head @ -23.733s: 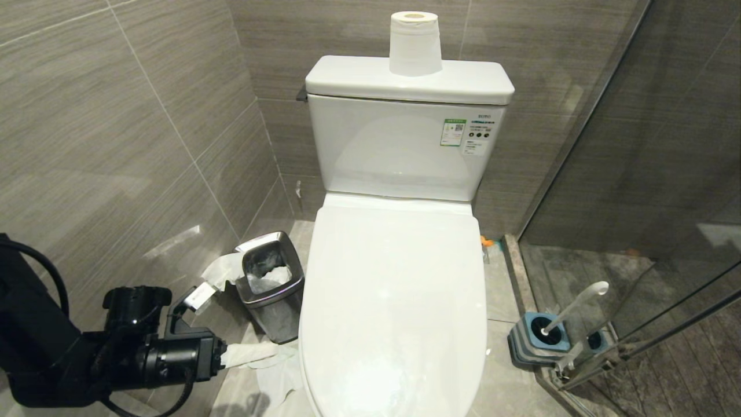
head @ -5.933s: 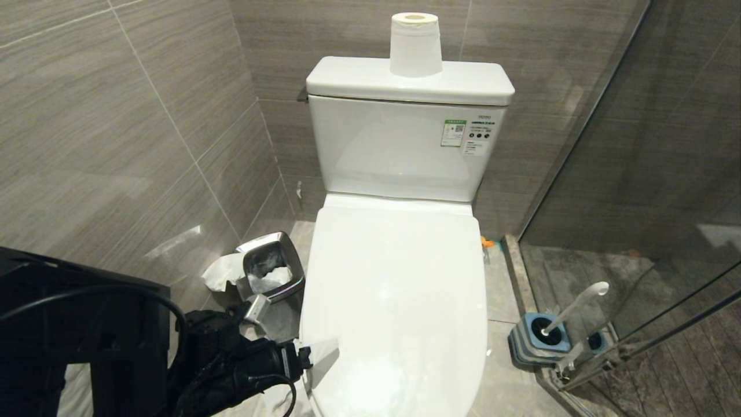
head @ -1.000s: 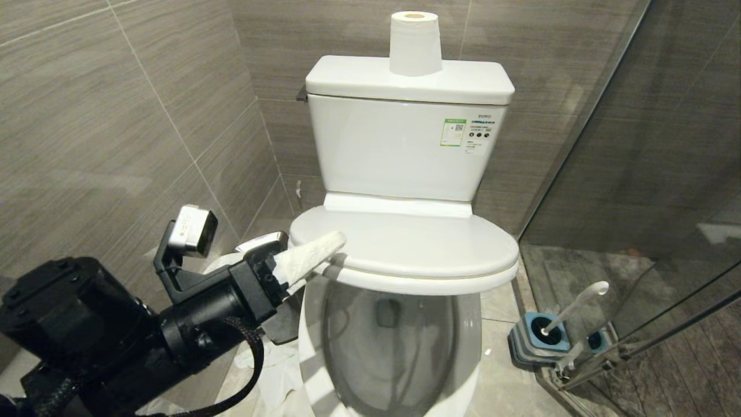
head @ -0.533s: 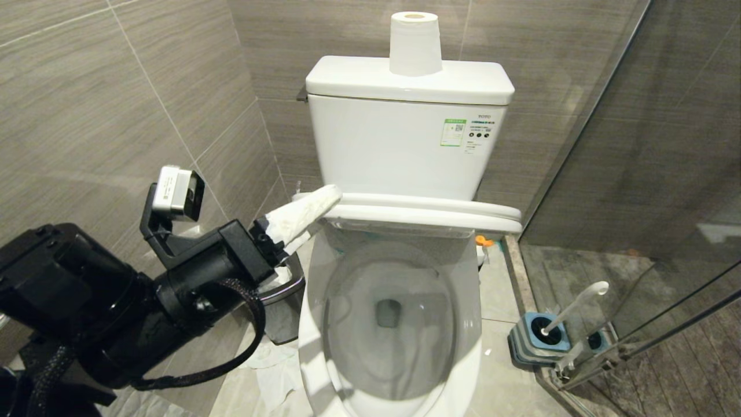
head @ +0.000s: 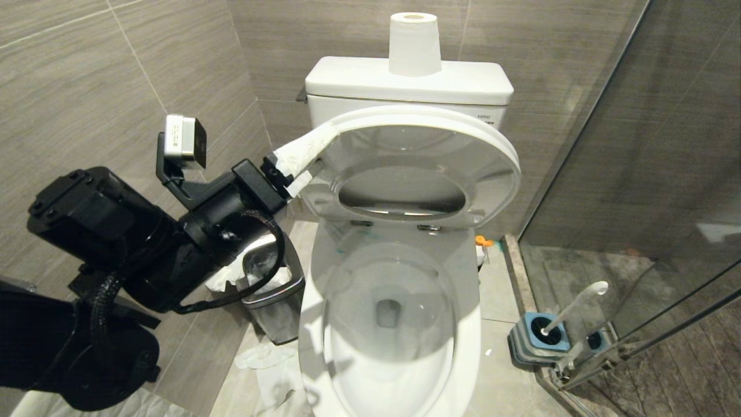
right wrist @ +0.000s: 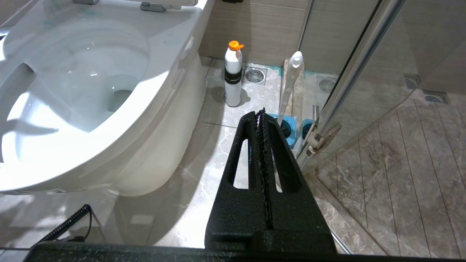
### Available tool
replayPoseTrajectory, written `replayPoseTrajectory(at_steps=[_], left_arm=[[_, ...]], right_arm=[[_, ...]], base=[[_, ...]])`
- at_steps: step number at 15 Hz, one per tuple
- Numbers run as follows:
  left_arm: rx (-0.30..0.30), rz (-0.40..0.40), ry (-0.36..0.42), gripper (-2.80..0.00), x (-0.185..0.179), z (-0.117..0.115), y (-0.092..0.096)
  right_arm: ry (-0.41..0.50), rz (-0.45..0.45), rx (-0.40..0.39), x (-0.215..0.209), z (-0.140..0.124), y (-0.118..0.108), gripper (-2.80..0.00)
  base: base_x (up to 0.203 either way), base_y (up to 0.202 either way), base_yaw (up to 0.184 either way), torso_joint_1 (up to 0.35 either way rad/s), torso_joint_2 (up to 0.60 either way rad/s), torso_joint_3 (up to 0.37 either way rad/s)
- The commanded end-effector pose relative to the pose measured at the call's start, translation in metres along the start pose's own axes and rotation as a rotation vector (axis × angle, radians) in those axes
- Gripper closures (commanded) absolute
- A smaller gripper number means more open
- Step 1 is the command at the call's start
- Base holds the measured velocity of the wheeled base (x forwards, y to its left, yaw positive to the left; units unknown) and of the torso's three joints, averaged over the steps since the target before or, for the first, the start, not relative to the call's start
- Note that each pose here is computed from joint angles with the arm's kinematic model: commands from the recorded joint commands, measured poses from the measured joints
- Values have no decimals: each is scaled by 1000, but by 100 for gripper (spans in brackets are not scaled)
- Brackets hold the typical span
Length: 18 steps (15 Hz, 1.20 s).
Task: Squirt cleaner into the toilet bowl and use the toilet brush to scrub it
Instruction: Use the left hand to lift the toilet lid slightly
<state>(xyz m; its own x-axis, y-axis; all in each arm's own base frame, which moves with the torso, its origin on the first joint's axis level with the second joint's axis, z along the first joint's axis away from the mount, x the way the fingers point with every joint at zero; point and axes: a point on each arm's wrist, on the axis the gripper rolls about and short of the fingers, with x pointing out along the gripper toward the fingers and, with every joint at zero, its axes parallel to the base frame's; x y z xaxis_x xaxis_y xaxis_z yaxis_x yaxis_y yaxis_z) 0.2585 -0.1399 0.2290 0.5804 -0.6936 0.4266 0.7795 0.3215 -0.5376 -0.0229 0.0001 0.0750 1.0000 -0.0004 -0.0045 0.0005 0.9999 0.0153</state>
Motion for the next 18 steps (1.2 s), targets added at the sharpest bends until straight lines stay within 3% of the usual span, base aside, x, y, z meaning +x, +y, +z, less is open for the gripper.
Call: replayPoseTrajectory(at_steps=[1, 8, 14, 18], left_arm=[[20, 4, -34, -280, 14, 8, 16], [94, -80, -13, -280, 40, 35, 37], [200, -97, 34, -280, 48, 26, 60], [253, -136, -1, -280, 62, 25, 69]], right_arm=[[2, 2, 0, 0, 0, 0, 0], [2, 0, 0, 0, 0, 0, 0], [2, 0, 0, 0, 0, 0, 0], [2, 2, 0, 0, 0, 0, 0]], base=[[0, 0, 0, 0, 0, 0], [0, 0, 0, 0, 0, 0], [0, 0, 0, 0, 0, 0], [0, 0, 0, 0, 0, 0]])
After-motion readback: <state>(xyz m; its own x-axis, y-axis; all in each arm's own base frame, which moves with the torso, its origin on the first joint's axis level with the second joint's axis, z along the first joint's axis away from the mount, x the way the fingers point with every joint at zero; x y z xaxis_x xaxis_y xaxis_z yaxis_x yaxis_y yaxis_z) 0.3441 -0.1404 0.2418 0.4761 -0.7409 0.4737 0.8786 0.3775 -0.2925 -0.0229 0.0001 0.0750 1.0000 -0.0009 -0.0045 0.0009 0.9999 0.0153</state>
